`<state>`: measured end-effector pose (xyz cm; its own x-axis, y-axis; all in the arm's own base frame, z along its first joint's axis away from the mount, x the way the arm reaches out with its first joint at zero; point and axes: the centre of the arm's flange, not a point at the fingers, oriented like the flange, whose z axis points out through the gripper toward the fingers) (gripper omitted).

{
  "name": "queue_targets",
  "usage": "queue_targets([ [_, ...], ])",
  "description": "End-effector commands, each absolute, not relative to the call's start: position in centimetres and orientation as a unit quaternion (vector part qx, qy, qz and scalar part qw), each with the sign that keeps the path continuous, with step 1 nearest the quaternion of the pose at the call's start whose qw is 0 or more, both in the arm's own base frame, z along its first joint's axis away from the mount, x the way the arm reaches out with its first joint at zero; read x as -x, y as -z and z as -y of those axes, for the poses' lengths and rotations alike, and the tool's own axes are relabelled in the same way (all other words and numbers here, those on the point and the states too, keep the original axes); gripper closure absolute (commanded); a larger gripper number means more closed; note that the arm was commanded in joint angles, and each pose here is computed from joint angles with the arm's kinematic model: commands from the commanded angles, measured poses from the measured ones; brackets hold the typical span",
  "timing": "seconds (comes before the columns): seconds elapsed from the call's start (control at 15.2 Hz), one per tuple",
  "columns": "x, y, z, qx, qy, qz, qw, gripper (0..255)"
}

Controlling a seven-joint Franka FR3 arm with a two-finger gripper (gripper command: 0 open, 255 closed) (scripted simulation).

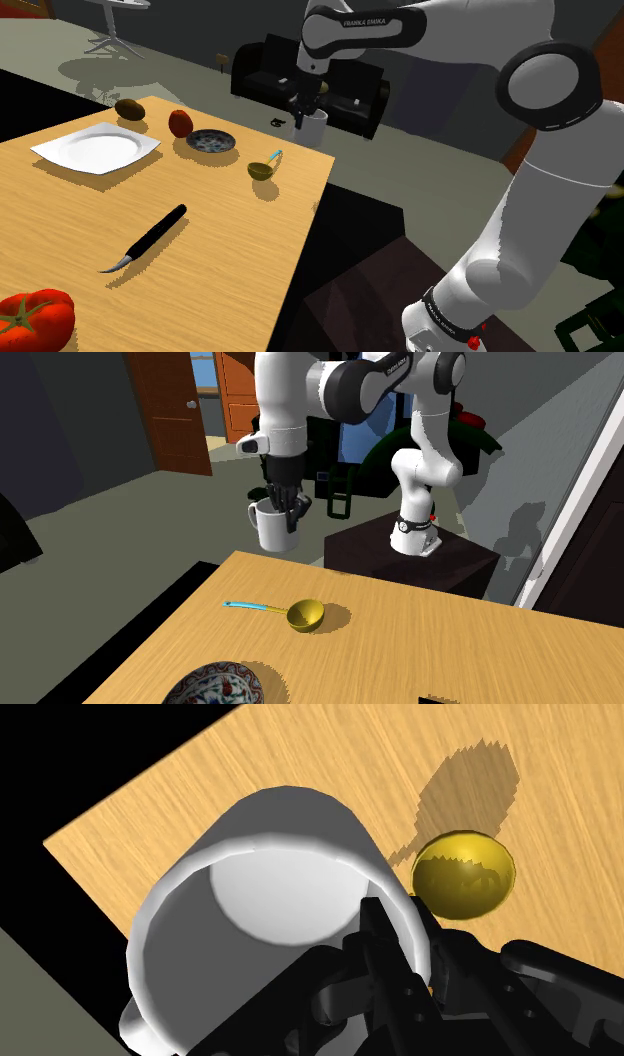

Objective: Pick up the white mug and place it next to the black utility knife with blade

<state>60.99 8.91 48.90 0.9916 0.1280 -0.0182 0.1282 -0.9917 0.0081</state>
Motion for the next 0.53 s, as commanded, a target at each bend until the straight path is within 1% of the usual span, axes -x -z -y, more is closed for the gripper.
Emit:
queue_targets([
  [0.0,-61.1,-50.0,-8.8,-0.998,0.009,-0.064,0.005,255],
  [0.26,-61.1,-52.0,-8.8,-0.998,0.009,-0.064,0.005,255],
  [0.46,-59.1,-52.0,-12.3,-0.998,0.009,-0.064,0.005,255],
])
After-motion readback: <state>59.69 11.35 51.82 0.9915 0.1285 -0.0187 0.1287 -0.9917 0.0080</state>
